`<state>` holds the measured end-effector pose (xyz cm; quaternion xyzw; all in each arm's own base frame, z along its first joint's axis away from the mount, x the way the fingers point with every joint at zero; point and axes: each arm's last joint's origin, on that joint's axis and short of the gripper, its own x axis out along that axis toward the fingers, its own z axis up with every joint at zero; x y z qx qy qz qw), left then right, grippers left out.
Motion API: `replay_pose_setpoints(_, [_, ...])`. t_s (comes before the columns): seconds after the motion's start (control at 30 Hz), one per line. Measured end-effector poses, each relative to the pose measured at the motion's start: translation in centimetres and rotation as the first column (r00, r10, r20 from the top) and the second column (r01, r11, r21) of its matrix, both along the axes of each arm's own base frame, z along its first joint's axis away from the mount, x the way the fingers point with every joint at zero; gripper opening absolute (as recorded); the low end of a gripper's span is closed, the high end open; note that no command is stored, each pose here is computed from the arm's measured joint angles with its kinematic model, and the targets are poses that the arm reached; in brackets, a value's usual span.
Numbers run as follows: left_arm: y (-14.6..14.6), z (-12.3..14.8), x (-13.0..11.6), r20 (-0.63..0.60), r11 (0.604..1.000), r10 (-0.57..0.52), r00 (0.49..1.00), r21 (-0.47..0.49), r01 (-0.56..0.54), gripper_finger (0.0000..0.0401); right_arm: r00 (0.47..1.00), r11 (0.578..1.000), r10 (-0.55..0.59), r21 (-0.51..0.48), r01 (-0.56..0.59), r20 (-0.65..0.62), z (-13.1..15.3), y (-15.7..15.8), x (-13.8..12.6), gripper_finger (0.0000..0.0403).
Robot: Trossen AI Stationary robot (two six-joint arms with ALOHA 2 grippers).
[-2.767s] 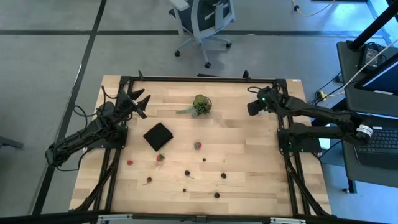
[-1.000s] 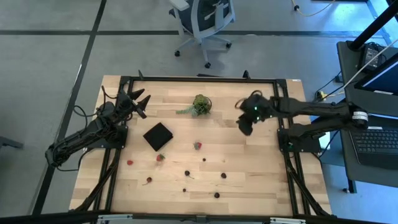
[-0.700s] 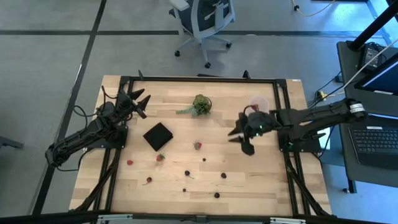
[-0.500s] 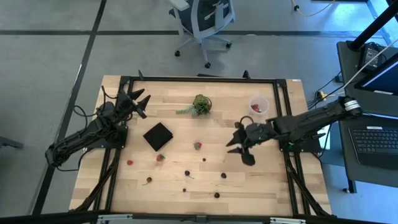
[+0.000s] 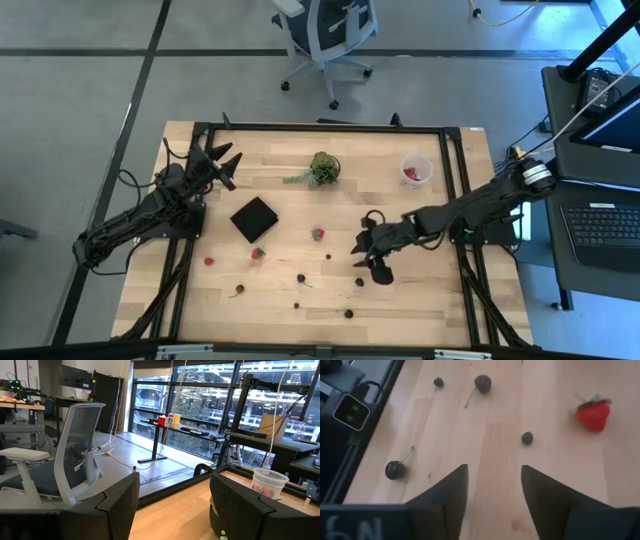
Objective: Pick and placing Produce into tupperware
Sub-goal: Put the top blackberry into the bin
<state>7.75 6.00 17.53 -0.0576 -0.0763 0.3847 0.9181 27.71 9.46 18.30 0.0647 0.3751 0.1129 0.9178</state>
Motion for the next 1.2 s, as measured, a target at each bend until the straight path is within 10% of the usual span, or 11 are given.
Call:
replay_pose_setpoints(0.33, [0.0,0.0,0.0,-0.002,1.0,0.0,1.0,-0.002,0.0,0.0236,0.998,0.996,0.067,0.059,-0.068,0.024,-0.2,3.7,-0.9,0.0268])
replay_pose_setpoints(1.2, [0.0,-0.1,0.0,-0.005,1.0,0.0,1.0,-0.008,0.0,0.0236,0.989,0.992,-0.071,-0.112,0.057,-0.132,-7.3,6.3,-0.8,0.0273])
